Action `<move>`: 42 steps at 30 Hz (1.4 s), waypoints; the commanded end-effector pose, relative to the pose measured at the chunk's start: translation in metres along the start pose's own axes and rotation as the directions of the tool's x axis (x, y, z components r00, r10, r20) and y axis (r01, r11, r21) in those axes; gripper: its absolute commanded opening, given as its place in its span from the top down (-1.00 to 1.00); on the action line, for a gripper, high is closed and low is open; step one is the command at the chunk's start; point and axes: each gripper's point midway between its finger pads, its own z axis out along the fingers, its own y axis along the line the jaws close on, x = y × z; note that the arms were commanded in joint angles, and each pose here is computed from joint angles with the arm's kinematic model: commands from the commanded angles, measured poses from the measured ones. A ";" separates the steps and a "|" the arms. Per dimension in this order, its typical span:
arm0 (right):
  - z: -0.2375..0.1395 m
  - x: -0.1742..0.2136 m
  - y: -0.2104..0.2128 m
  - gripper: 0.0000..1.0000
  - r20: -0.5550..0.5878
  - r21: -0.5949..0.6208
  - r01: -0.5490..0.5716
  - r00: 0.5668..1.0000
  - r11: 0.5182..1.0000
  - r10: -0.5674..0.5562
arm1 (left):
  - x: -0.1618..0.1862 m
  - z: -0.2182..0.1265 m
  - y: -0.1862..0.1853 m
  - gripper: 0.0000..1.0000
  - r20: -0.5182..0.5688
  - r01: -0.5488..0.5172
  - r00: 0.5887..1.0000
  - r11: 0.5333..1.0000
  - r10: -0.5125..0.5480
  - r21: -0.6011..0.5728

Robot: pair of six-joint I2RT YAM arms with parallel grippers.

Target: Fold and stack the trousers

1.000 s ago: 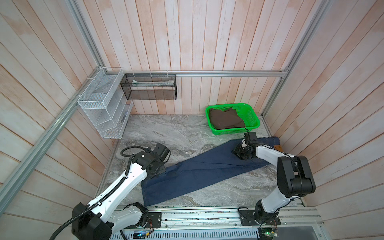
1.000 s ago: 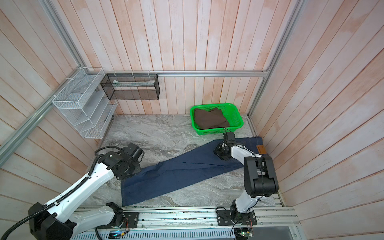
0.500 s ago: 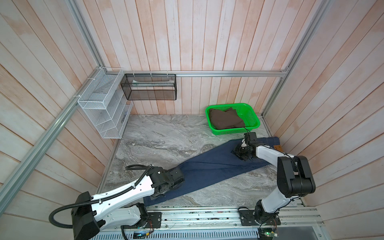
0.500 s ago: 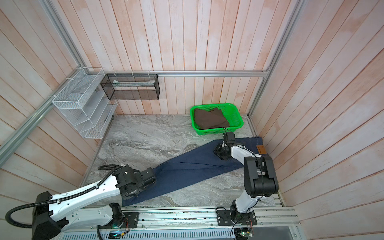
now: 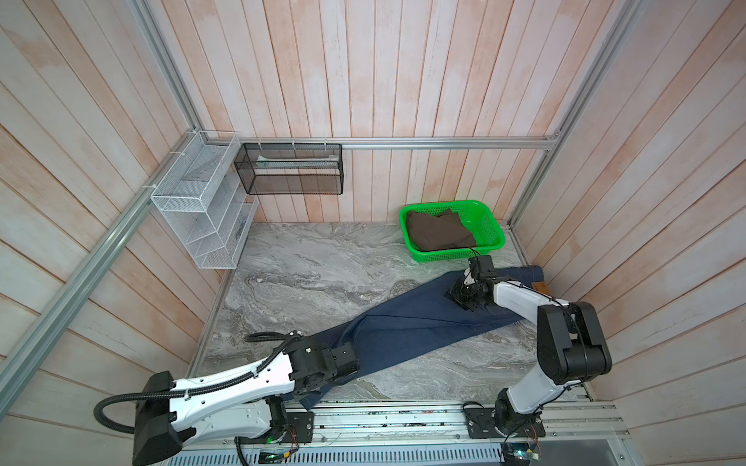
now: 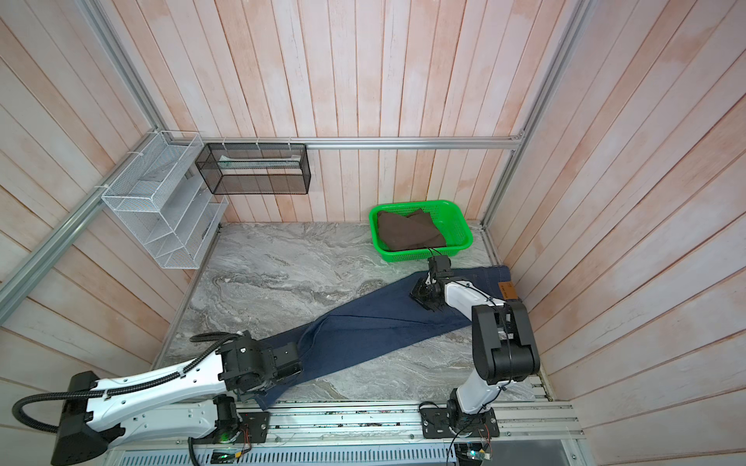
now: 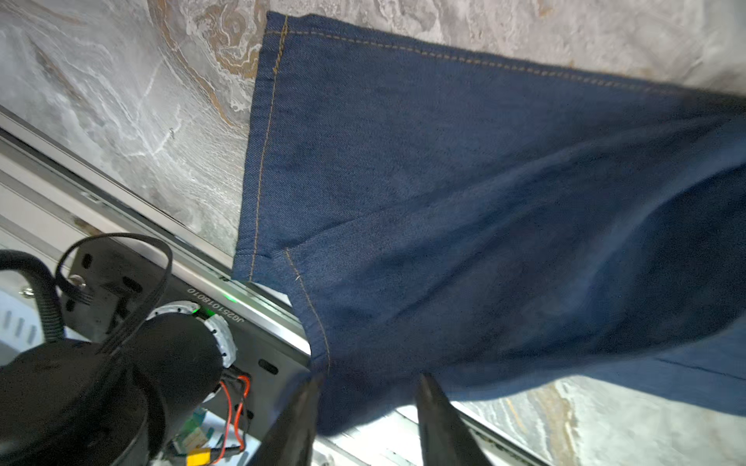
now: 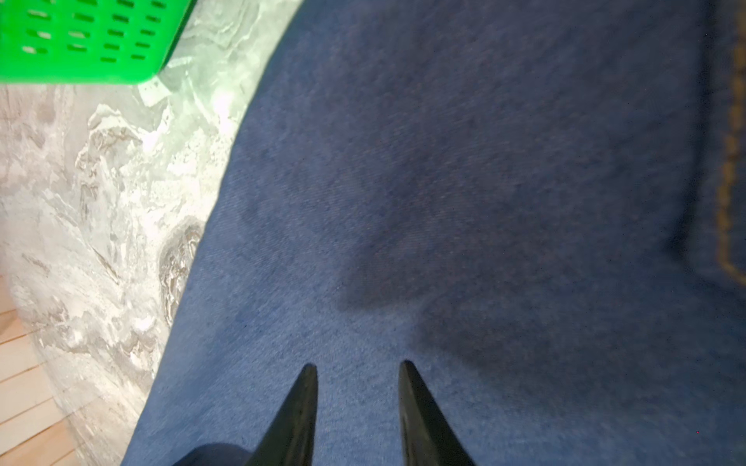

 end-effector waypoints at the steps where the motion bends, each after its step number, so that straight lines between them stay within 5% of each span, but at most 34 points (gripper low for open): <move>1: -0.004 0.000 0.010 0.31 -0.002 0.008 0.044 0.999 0.999 -0.044 | 0.000 -0.003 -0.004 -0.01 -0.005 0.045 0.999 0.998 -0.045 0.047; 11: -0.001 0.008 0.026 0.31 -0.015 -0.003 0.081 0.997 0.997 -0.081 | 0.027 0.017 0.005 -0.12 -0.138 0.322 0.938 0.947 -0.317 0.010; 19: 0.002 0.012 0.025 0.31 -0.025 -0.015 0.084 0.996 0.996 -0.085 | 0.037 0.038 0.011 -0.10 -0.125 0.413 0.903 0.911 -0.410 -0.006; 37: 0.007 0.012 0.028 0.31 -0.030 -0.036 0.078 0.996 0.996 -0.079 | 0.085 0.058 0.028 -0.15 -0.235 0.346 0.898 0.927 -0.372 -0.146; 42: 0.008 0.012 0.027 0.31 -0.030 -0.038 0.076 0.997 0.996 -0.077 | 0.085 0.064 0.024 -0.08 -0.229 0.370 0.894 0.922 -0.386 -0.110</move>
